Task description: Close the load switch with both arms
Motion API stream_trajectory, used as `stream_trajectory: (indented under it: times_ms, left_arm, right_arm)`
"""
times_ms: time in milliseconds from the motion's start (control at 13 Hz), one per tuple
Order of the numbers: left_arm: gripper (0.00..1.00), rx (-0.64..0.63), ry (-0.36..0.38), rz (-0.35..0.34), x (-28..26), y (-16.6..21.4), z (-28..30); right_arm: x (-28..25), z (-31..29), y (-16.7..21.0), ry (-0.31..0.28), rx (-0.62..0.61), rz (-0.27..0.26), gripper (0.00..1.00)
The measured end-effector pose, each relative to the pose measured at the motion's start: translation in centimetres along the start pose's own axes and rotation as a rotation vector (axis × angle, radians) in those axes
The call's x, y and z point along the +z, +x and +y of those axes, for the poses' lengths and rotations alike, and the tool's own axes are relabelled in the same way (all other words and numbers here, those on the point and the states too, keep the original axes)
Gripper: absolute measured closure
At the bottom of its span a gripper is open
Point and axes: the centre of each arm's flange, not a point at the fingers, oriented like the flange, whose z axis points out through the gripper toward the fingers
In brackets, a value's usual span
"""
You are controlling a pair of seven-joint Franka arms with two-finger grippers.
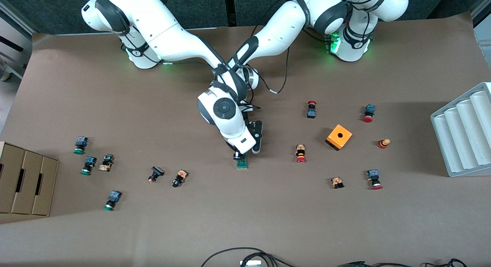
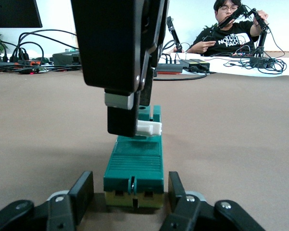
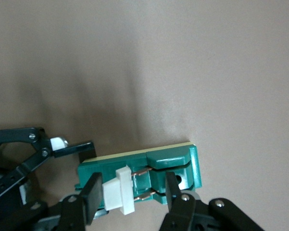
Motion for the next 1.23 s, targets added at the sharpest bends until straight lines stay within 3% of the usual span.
stream_trajectory:
  times_ms: [769,1231]
  left_arm:
    - [0.31,0.001,-0.003,0.002,0.0,0.0,0.0]
    - [0.32,0.025,-0.052,0.018,0.5,-0.2,-0.6]
  right_arm:
    - [-0.9,0.3,0.0,-0.009,-0.015,0.006,0.41]
    - [-1.6,1.5,-0.7,-0.033,-0.015,0.002,0.42]
